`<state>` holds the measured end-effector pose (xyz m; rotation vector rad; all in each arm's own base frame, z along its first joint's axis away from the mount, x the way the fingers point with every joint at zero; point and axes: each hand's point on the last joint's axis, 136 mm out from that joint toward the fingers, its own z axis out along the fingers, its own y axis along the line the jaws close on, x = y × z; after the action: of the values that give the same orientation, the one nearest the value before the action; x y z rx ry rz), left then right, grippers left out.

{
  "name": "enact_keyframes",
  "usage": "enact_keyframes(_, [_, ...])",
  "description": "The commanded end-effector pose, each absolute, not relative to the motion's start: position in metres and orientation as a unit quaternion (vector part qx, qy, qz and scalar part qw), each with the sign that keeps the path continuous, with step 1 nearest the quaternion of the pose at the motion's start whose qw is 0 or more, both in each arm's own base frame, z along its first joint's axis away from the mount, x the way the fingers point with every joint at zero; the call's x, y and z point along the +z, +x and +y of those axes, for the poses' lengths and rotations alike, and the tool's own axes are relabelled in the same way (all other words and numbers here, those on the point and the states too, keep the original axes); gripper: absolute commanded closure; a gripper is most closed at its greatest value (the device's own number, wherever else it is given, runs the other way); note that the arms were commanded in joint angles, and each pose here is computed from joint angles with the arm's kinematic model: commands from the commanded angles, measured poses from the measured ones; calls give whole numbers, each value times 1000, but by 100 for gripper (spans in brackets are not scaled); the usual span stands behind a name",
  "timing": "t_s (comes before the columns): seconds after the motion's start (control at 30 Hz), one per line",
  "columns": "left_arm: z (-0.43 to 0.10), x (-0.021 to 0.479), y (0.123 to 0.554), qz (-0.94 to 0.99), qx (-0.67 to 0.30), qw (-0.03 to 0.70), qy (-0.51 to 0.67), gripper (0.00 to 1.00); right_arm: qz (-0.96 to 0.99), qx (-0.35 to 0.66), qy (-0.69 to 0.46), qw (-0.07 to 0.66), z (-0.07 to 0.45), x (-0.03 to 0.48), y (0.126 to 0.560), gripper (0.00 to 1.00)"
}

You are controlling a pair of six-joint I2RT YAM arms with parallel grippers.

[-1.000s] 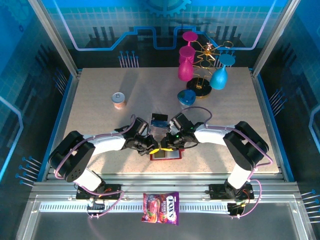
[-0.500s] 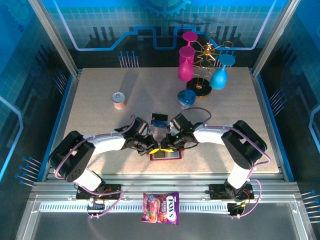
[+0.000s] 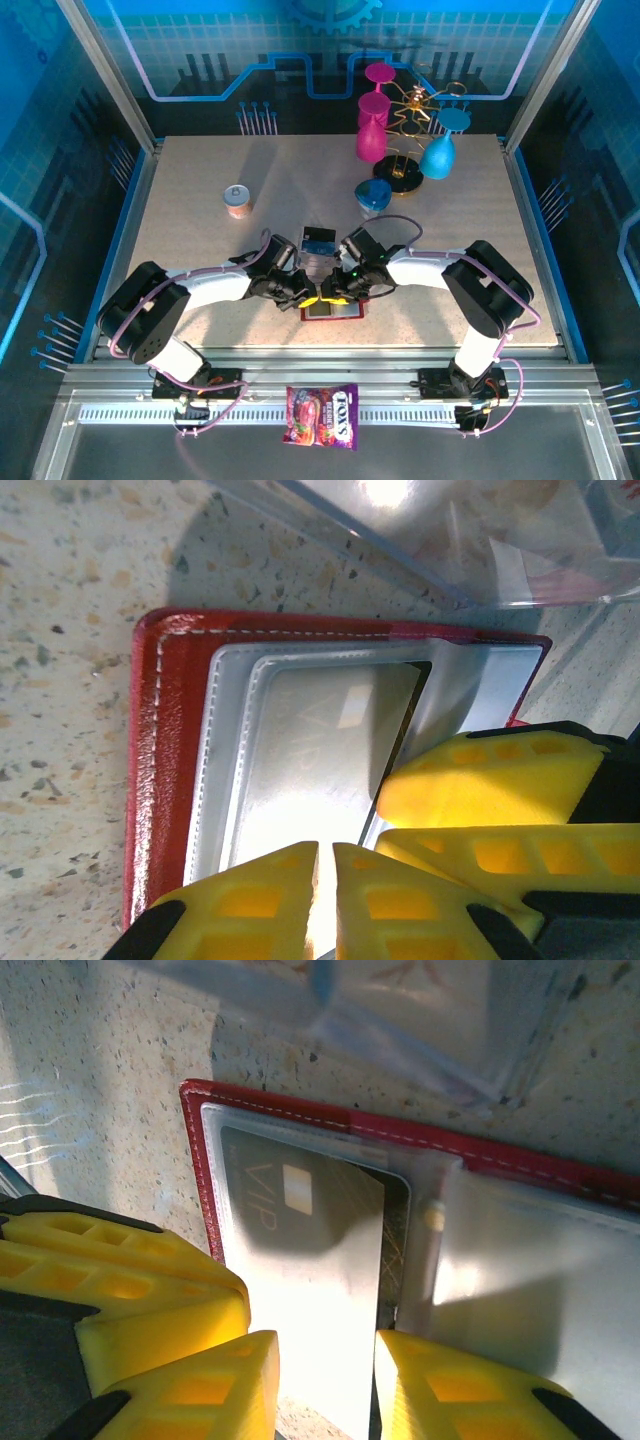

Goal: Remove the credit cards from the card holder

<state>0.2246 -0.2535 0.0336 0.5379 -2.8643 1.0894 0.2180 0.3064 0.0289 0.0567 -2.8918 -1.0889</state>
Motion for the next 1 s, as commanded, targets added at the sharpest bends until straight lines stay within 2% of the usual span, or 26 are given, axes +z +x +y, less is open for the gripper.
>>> enact_keyframes(0.0, [-249,28,223,-923,342,21,175,87,-941,-337,26,32,306,27,212,67])
enact_keyframes(0.5, [-243,17,218,-932,317,32,175,87,-944,-328,33,19,306,37,219,64])
enact_keyframes(0.97, [-240,18,218,-936,306,29,172,87,-936,-351,32,20,315,40,221,68])
